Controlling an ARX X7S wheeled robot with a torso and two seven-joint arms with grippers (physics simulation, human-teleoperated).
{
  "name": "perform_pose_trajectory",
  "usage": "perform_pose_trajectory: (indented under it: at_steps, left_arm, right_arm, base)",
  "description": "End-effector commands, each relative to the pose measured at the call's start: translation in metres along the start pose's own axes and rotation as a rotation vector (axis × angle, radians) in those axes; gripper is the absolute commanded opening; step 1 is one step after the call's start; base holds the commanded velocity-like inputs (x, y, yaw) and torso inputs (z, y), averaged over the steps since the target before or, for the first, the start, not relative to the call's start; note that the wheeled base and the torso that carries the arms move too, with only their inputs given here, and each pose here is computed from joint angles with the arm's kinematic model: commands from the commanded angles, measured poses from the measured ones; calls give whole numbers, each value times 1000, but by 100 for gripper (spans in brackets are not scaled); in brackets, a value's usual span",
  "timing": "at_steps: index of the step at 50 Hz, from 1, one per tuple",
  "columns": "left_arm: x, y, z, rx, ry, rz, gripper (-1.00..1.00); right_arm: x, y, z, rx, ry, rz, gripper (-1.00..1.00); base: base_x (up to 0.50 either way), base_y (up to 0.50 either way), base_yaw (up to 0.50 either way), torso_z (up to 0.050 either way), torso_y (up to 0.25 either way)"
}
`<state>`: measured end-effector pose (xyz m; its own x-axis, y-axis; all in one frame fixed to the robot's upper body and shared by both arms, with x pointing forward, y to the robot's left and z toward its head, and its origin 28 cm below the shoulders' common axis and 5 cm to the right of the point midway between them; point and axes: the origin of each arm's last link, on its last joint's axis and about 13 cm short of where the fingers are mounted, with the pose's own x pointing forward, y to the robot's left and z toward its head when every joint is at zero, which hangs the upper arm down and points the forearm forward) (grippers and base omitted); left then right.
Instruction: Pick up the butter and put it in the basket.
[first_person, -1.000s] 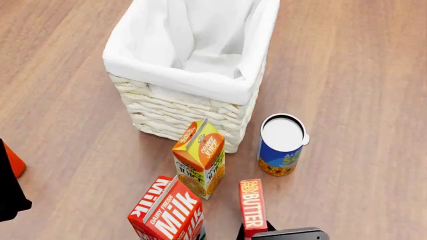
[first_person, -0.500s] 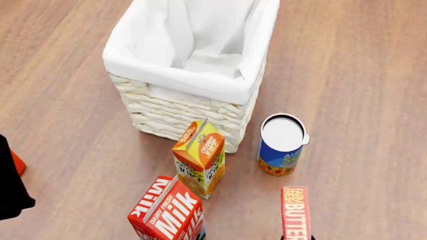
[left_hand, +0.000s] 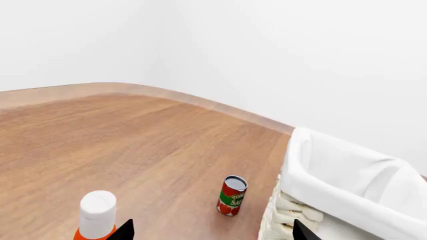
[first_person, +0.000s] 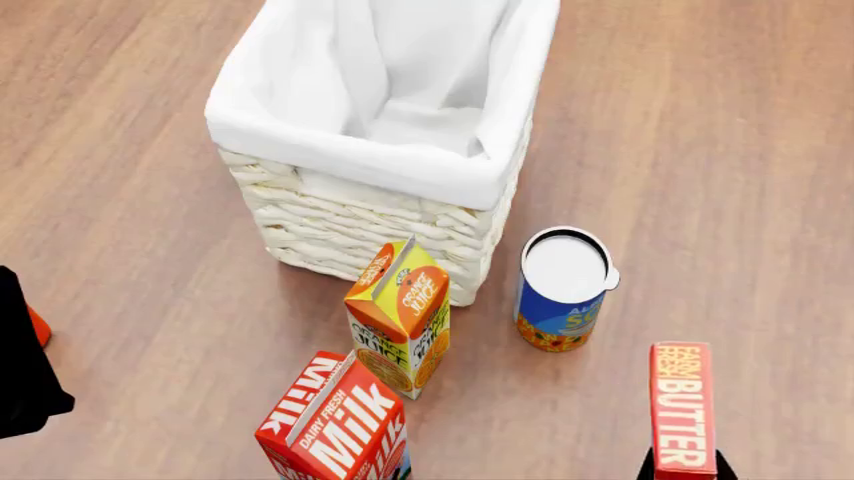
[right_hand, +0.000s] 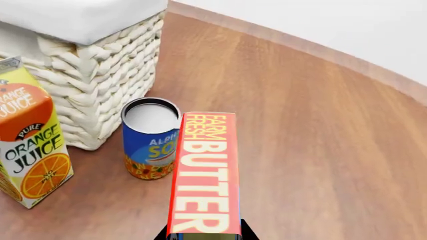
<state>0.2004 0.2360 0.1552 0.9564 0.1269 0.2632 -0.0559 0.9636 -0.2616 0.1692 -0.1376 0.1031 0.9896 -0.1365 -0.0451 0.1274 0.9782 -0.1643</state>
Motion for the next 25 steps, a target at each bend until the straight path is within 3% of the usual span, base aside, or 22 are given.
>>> perform_pose_trajectory:
  at_steps: [1,13,25]
  left_arm:
    - [0,-1,0,-2,-2,3,100]
    - [0,-3,-2,-4,-2,1,100]
    - [0,-4,-3,-6,3,3,100]
  right_arm:
    - [7,-18,27,-77,-67,-54,-100]
    - [29,-37,61,-106,-79,-64,-100]
    - [58,-53,95,-49,-84,-53,-100]
  base:
    - [0,0,0,0,0]
    - [0,0,0,0,2]
    - [0,0,0,0,1]
